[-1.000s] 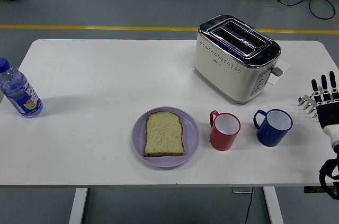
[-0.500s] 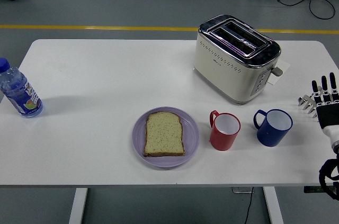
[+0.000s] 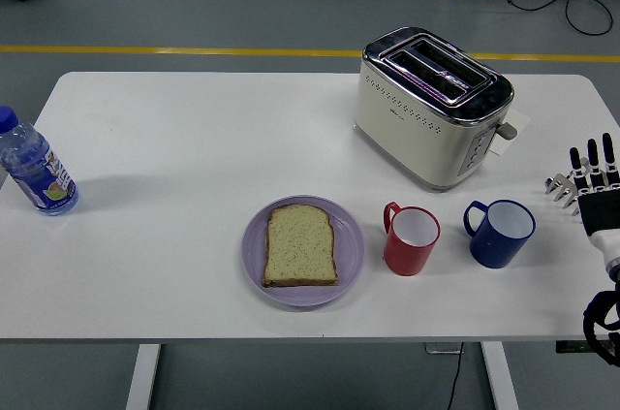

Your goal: Pick up the cup,pour liquid into bread,place the cup on the desk

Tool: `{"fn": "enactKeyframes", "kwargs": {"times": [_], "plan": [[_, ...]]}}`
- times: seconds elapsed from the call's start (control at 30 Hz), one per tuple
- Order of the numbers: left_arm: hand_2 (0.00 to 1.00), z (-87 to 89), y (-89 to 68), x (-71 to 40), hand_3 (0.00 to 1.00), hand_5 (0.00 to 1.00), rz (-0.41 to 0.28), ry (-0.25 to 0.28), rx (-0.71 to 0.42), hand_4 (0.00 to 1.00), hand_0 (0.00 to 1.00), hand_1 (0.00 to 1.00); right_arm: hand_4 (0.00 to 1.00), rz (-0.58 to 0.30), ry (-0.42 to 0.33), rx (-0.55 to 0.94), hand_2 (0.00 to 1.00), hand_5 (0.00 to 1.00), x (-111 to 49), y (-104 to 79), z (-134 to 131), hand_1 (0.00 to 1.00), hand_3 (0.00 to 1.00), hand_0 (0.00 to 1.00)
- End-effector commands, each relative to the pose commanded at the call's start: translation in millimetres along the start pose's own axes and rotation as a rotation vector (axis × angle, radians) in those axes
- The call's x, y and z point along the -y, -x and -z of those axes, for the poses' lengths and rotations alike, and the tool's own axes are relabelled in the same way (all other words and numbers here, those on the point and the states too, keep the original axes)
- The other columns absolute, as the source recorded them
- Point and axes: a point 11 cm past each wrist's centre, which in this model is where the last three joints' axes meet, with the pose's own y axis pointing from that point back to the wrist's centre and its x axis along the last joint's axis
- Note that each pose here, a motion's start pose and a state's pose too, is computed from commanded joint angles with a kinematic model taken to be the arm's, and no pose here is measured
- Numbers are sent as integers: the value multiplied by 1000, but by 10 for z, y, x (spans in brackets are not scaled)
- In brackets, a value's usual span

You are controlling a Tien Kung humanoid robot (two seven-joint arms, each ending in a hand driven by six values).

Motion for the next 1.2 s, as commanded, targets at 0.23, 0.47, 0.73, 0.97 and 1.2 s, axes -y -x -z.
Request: {"fn": "enactKeyframes", "kwargs": {"times": [0.23,0.47,0.73,0.97,1.2], "plan": [[656,26,11,1,548,844,2,-5,1,320,635,645,603,-4,4,0,666,275,-8,-15,-11,609,626,674],[655,66,28,2,547,843,5,-12,5,319,636,645,603,-12,5,2,666,273,-18,-43,-13,608,625,674],[656,85,37,3,548,844,7,-16,10,320,636,646,602,-15,4,4,665,273,-22,-52,-14,607,624,672],[656,97,43,3,549,844,8,-18,10,320,636,646,601,-16,5,7,665,273,-26,-58,-18,607,624,670],[656,86,39,3,549,844,8,-15,7,320,637,646,601,-14,4,12,665,271,-26,-54,-18,606,624,670]]}}
